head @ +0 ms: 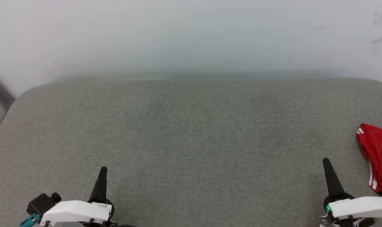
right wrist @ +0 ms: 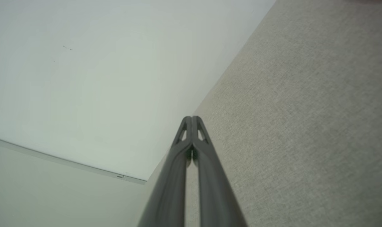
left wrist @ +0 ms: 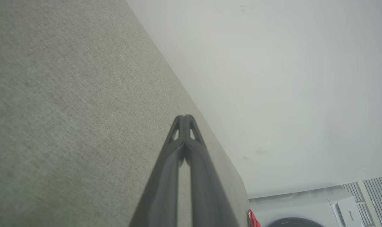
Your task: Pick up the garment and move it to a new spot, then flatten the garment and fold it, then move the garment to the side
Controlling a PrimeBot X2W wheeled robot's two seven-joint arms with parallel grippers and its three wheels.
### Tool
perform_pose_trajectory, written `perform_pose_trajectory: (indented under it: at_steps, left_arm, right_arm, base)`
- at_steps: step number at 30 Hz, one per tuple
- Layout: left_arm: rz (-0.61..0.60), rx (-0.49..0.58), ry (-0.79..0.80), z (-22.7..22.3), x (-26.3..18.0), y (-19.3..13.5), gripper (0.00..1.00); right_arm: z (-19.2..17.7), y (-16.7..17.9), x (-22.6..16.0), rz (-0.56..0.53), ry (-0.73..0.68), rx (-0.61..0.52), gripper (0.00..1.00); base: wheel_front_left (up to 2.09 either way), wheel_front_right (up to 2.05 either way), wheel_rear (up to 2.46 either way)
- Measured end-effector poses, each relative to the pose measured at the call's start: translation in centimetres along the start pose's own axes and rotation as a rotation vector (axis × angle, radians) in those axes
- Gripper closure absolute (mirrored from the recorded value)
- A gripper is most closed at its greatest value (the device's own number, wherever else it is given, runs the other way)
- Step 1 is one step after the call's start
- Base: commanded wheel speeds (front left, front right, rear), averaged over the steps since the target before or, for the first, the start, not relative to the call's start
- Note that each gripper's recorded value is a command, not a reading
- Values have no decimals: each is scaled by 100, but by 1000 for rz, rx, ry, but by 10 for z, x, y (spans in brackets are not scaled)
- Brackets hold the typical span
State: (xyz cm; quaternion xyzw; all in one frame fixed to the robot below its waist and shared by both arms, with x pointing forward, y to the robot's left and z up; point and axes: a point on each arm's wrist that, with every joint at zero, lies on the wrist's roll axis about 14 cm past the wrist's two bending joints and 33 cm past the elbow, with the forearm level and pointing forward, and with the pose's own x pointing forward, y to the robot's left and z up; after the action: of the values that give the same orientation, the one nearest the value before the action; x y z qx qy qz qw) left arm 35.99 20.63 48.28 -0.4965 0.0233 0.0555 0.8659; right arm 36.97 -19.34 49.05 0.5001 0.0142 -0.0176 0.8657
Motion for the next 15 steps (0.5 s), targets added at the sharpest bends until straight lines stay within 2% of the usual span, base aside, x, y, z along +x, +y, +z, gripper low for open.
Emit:
perform_pose_trajectory:
  at_steps: [15]
  left_arm:
    - [-15, -154, 17, 0, 6, -4, 100]
  right_arm:
    - [2, 1, 5, -1, 5, 152, 100]
  base:
    - [0, 0, 0]
